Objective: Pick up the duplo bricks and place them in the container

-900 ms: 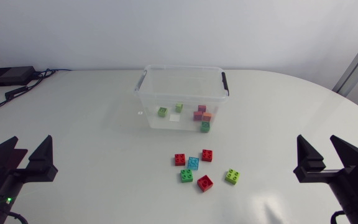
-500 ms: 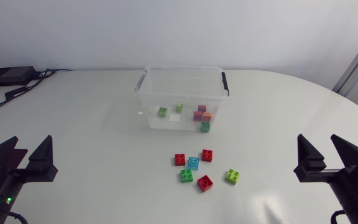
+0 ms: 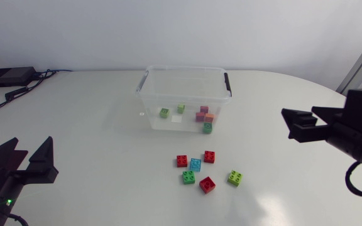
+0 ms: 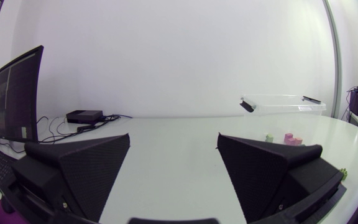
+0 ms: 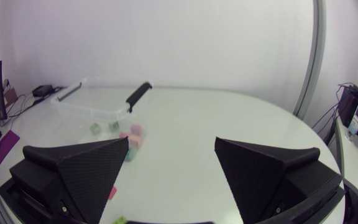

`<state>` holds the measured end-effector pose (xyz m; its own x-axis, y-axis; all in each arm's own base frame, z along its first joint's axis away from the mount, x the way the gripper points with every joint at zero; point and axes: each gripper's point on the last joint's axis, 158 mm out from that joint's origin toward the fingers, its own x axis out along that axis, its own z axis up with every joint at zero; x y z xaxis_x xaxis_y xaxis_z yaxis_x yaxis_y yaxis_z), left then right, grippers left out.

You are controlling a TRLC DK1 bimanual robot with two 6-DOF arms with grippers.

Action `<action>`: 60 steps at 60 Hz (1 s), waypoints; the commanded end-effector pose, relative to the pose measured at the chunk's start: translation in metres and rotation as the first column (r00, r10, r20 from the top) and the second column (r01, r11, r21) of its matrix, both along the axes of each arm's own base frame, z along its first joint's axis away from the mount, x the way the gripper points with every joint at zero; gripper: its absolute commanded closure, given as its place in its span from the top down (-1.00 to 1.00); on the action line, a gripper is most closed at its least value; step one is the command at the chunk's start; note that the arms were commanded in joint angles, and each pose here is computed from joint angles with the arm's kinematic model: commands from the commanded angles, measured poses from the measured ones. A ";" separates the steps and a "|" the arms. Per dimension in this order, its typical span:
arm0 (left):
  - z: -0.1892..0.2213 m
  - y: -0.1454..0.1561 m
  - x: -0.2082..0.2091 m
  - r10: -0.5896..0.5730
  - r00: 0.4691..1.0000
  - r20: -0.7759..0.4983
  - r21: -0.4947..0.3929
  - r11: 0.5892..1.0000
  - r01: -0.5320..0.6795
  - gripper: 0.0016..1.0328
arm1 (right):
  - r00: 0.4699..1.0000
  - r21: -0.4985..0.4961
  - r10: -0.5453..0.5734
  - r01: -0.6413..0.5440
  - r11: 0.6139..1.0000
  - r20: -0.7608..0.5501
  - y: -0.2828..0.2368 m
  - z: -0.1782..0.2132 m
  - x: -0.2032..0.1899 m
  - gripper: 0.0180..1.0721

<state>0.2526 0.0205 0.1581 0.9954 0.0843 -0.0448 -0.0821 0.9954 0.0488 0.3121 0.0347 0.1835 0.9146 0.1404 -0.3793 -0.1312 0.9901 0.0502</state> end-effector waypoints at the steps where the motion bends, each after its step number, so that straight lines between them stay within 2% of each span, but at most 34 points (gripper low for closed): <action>1: -0.006 0.000 0.000 0.002 1.000 -0.009 -0.018 1.000 -0.002 0.90 | 0.988 0.012 0.032 -0.030 0.999 -0.152 0.008 -0.027 0.009 0.91; 9: -0.006 0.000 0.000 0.002 1.000 -0.007 -0.018 1.000 -0.002 0.90 | 0.930 0.044 0.143 -0.136 0.990 -0.338 0.027 -0.066 0.009 0.91; 12: -0.006 0.000 0.000 0.002 1.000 -0.007 -0.018 1.000 -0.002 0.90 | 0.915 0.053 0.160 -0.151 0.987 -0.371 0.029 -0.074 0.009 0.91; 15: -0.006 0.000 0.000 0.002 1.000 -0.007 -0.018 1.000 -0.002 0.90 | 0.889 0.031 0.175 -0.179 0.983 -0.423 0.029 -0.087 0.008 0.91; 19: -0.006 0.000 0.000 0.001 1.000 -0.007 -0.018 1.000 -0.001 0.90 | 0.828 -0.037 0.233 -0.292 0.956 -0.510 0.032 -0.113 0.001 0.91; 20: -0.007 0.000 0.000 0.001 1.000 -0.009 -0.018 1.000 -0.001 0.90 | 0.808 -0.051 0.248 -0.324 0.945 -0.534 0.033 -0.118 -0.002 0.91; 21: -0.006 0.000 0.000 0.001 1.000 -0.007 -0.018 1.000 -0.001 0.90 | 0.743 -0.076 0.295 -0.420 0.904 -0.601 0.035 -0.133 -0.013 0.91; 24: -0.006 0.000 0.000 0.002 1.000 -0.007 -0.018 1.000 -0.002 0.90 | 0.643 -0.070 0.341 -0.524 0.849 -0.685 0.039 -0.151 -0.028 0.91; 28: -0.007 -0.007 0.001 -0.033 0.999 -0.010 -0.020 0.999 0.033 0.90 | 0.595 -0.046 0.350 -0.548 0.835 -0.723 0.042 -0.168 -0.035 0.90; 31: -0.007 -0.017 0.001 -0.073 0.997 -0.012 -0.020 0.997 0.073 0.90 | 0.557 -0.049 0.389 -0.615 0.787 -0.734 0.054 -0.176 -0.047 0.90; 32: -0.007 -0.022 0.001 -0.091 0.996 -0.010 -0.020 0.996 0.091 0.90 | 0.539 -0.054 0.417 -0.655 0.753 -0.732 0.065 -0.178 -0.054 0.90; 39: -0.007 -0.025 0.001 -0.105 0.994 -0.012 -0.020 0.994 0.105 0.90 | 0.493 -0.073 0.464 -0.739 0.669 -0.736 0.094 -0.182 -0.065 0.89; 47: -0.007 -0.024 0.001 -0.099 0.995 -0.011 -0.021 0.995 0.099 0.90 | 0.442 -0.118 0.413 -0.784 0.610 -0.796 0.100 -0.211 -0.070 0.83; 53: -0.007 -0.038 0.000 -0.155 0.988 -0.013 -0.026 0.988 0.155 0.90 | 0.439 -0.154 0.376 -0.792 0.591 -0.816 0.098 -0.222 -0.069 0.76; 60: -0.007 -0.040 0.000 -0.161 0.987 -0.013 -0.022 0.987 0.161 0.90 | 0.431 -0.151 0.370 -0.795 0.588 -0.823 0.096 -0.226 -0.070 0.53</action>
